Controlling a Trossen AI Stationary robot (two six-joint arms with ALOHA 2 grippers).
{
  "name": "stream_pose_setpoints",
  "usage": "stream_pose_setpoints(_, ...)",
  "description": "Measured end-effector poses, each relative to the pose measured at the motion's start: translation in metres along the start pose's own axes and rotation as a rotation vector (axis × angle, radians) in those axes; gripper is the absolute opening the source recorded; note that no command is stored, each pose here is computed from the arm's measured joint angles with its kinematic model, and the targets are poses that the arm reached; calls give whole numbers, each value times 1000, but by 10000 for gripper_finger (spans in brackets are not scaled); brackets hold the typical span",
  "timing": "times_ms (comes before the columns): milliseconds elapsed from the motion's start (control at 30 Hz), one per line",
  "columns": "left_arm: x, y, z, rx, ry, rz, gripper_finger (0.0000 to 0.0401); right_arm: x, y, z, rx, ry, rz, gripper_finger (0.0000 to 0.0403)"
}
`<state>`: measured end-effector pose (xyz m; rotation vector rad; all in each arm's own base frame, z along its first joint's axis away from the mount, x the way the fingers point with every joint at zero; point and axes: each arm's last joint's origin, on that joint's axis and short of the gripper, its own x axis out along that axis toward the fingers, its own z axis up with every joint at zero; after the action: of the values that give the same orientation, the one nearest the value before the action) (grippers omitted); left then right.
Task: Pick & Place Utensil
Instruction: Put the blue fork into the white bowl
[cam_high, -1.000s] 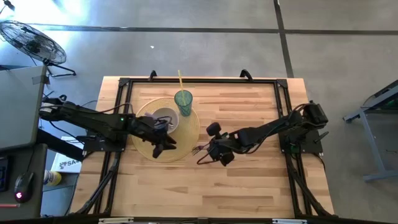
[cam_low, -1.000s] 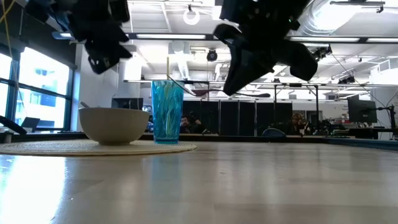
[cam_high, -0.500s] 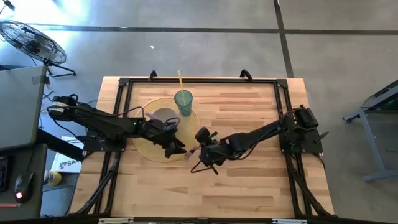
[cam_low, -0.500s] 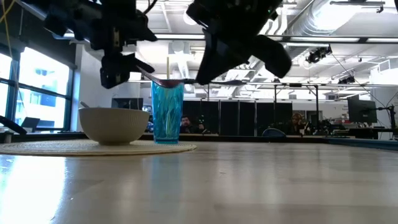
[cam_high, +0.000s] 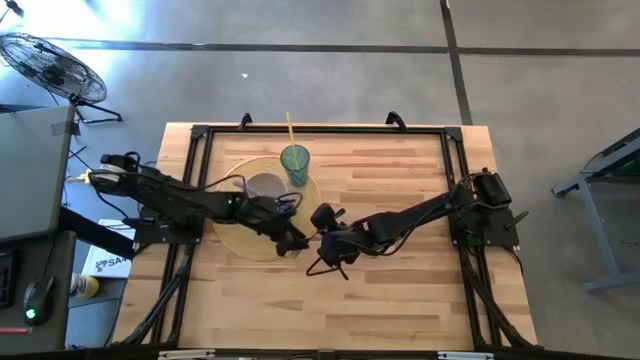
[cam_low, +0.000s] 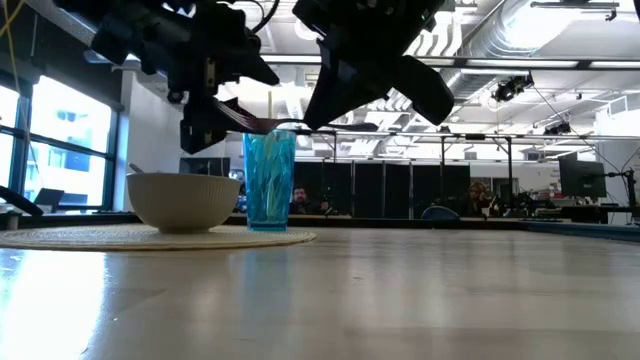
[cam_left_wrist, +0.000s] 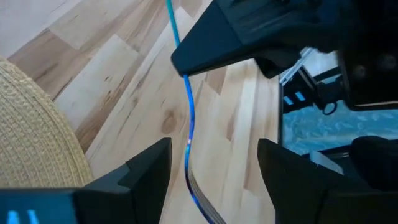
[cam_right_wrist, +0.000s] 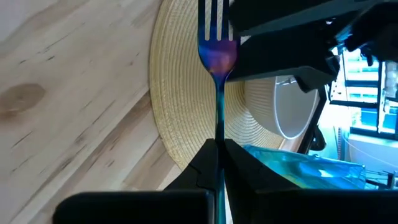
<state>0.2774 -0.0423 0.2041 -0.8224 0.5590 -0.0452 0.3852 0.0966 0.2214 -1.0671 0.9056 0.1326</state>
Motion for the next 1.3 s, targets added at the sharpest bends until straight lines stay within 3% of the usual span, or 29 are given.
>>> stream_pose_setpoints(133, 6, 0, 1, 0, 18, 21, 231, 0, -1, 0, 5, 1, -14, 6)
stream_pose_setpoints(267, 8, -2, 3, 9, 17, 22, 203, 0, -1, 1, 6, 0, -15, 3)
stream_pose_setpoints(700, 8, 1, 1, 49, 37, 49, 11, 0, -1, 1, 16, -1, -22, 5)
stream_pose_setpoints(900, 6, 2, 0, 58, 57, 67, 9, -1, -2, 4, 77, -19, -43, 37)
stream_pose_setpoints(1067, -7, -3, 0, 96, 85, 57, 7, -10, 2, 11, 113, 15, -127, 80)
stream_pose_setpoints(1300, -53, -18, 7, 202, 30, 60, 4, -60, -10, 14, 193, -42, -234, 123)
